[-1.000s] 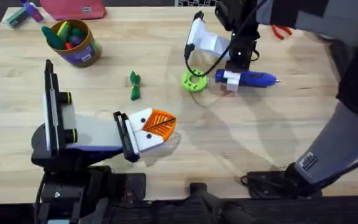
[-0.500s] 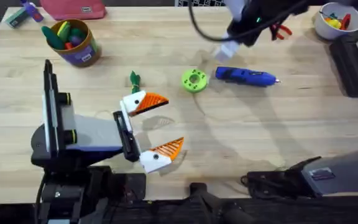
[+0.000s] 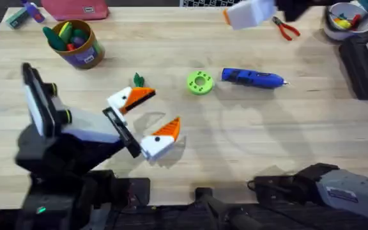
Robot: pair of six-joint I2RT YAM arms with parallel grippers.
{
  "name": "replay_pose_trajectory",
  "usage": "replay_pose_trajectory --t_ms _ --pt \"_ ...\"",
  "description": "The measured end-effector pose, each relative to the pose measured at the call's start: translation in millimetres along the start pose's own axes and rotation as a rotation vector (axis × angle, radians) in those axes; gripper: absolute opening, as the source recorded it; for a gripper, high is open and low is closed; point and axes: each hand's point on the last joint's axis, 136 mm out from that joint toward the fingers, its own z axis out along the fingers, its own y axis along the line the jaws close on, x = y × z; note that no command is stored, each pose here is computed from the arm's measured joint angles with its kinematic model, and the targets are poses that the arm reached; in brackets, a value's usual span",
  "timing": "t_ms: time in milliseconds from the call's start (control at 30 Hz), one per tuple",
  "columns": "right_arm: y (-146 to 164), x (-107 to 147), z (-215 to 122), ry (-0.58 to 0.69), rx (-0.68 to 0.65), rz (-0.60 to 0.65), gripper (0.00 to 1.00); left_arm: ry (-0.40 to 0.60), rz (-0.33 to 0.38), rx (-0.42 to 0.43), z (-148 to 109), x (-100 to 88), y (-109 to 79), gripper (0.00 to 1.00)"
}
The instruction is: Pick up the gripper from the table and insert it into the empty holder that is missing its gripper. Then pick up a screw, insert it into the mounting hole, and use the screwdriver to tighten it. Finally, clean up the table by picking up the vegetable and placing it into the bucket.
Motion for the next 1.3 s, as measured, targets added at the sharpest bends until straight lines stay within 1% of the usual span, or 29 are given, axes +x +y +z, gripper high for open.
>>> replay_pose_trajectory --t_ms 67,133,233,300,367,467,533,633,700,833,867,933,1033,1100,1167,1300 --pt "-1.0 5.8 -16.4 0.007 0.028 0.057 0.992 0.041 -0.005 -0.062 -4.5 -7.8 5.2 0.985" --pt "-1.3 9.3 -30.3 0.003 0.049 0.102 0.992 0.083 0.01 -0.121 -9.4 -21.6 10.5 0.985" --pt "-0.1 15.5 -47.3 0.002 0.067 0.147 0.993 0.159 0.037 -0.207 -16.2 -49.0 21.5 0.985" --pt "0.4 17.6 -56.6 -0.005 0.078 0.169 0.992 0.219 0.038 -0.248 -18.4 -63.9 30.0 0.985" --pt "1.3 19.2 -63.4 -0.022 0.084 0.187 0.992 0.297 0.024 -0.286 -18.6 -76.1 42.5 0.985" --pt "3.6 32.1 -65.3 -0.034 0.09 0.223 0.991 0.44 -0.041 -0.336 -18.6 -78.9 62.6 0.985" --pt "3.1 48.0 -60.1 -0.032 0.099 0.265 0.992 0.524 -0.082 -0.366 -16.9 -78.7 77.6 0.985" --pt "-3.1 74.9 -48.7 -0.028 0.129 0.346 0.992 0.617 -0.124 -0.386 -10.6 -75.9 98.2 0.985" --pt "-9.0 97.4 -41.1 -0.027 0.158 0.42 0.992 0.665 -0.153 -0.39 -6.7 -71.6 108.2 0.985" --pt "-16.9 136.7 -33.8 -0.015 0.208 0.528 0.992 0.722 -0.194 -0.403 1.0 -59.0 125.7 0.985" --pt "-17.8 144.7 -33.0 -0.009 0.218 0.549 0.992 0.733 -0.214 -0.417 2.5 -55.3 130.8 0.985" --pt "-19.2 157.4 -31.5 0.003 0.232 0.578 0.992 0.765 -0.276 -0.455 3.6 -46.2 140.5 0.985" --pt "-20.8 164.1 -30.1 0.012 0.242 0.602 0.994 0.831 -0.378 -0.538 2.4 -29.7 157.2 0.985" --pt "-20.7 164.6 -29.7 0.013 0.242 0.606 0.993 0.876 -0.448 -0.596 2.6 -17.3 169.1 0.985" --pt "-20.8 164.5 -29.7 0.012 0.242 0.61 0.993 0.904 -0.504 -0.637 5.5 -8.2 177.9 0.985" --pt "-20.8 164.5 -29.6 0.011 0.242 0.611 0.993 0.957 -0.587 -0.678 17.6 9.2 187.3 0.985"
